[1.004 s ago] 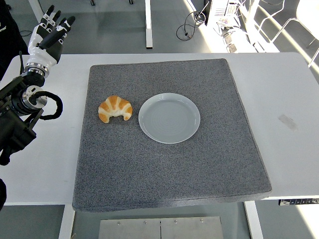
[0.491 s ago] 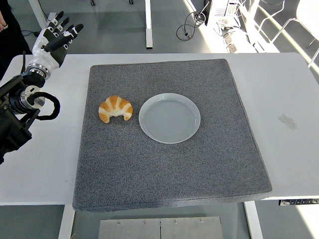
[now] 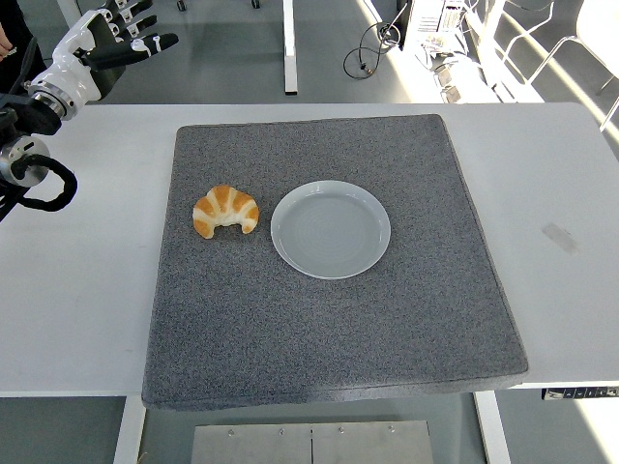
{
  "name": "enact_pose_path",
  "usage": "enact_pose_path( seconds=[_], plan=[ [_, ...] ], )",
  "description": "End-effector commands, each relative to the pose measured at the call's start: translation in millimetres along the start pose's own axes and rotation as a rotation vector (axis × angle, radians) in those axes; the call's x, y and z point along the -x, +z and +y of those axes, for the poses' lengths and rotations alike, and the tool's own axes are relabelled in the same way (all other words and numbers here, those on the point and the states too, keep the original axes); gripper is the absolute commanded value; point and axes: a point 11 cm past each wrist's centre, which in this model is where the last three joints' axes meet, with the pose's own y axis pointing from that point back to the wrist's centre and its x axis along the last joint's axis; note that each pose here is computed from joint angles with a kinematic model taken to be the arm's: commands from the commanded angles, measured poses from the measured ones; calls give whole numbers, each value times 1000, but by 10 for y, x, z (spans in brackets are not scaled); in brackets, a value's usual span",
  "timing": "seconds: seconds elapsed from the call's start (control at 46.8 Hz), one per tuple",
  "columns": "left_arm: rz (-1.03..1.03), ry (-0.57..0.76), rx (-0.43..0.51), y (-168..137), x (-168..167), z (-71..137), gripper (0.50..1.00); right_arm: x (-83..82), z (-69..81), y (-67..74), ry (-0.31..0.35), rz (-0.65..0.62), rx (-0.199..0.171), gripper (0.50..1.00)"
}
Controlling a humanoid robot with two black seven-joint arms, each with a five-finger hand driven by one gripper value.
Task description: Place the bread on the plate
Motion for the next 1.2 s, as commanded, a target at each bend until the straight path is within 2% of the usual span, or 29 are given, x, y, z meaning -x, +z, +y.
enact_pose_path(
  seconds=[0.0, 0.107, 0.299, 0.641, 0.897, 1.175],
  plan=[
    [-58, -43, -35, -3, 94, -9, 977, 1, 0, 0, -1, 0, 0, 1000],
    [-188, -110, -90, -19, 219, -5, 977, 0, 0, 0, 0, -1, 0, 1000],
    [-304, -195, -190, -107, 443, 23, 974, -1, 0, 0, 1, 0, 0, 1000],
    [-633, -260, -310, -220, 709, 274, 963, -1, 0, 0, 1, 0, 0, 1000],
    [-749, -263, -358, -274, 693, 322, 972, -1, 0, 0, 1, 0, 0, 1000],
    [-857, -306, -367, -367, 746, 372, 974, -1, 0, 0, 1, 0, 0, 1000]
  ],
)
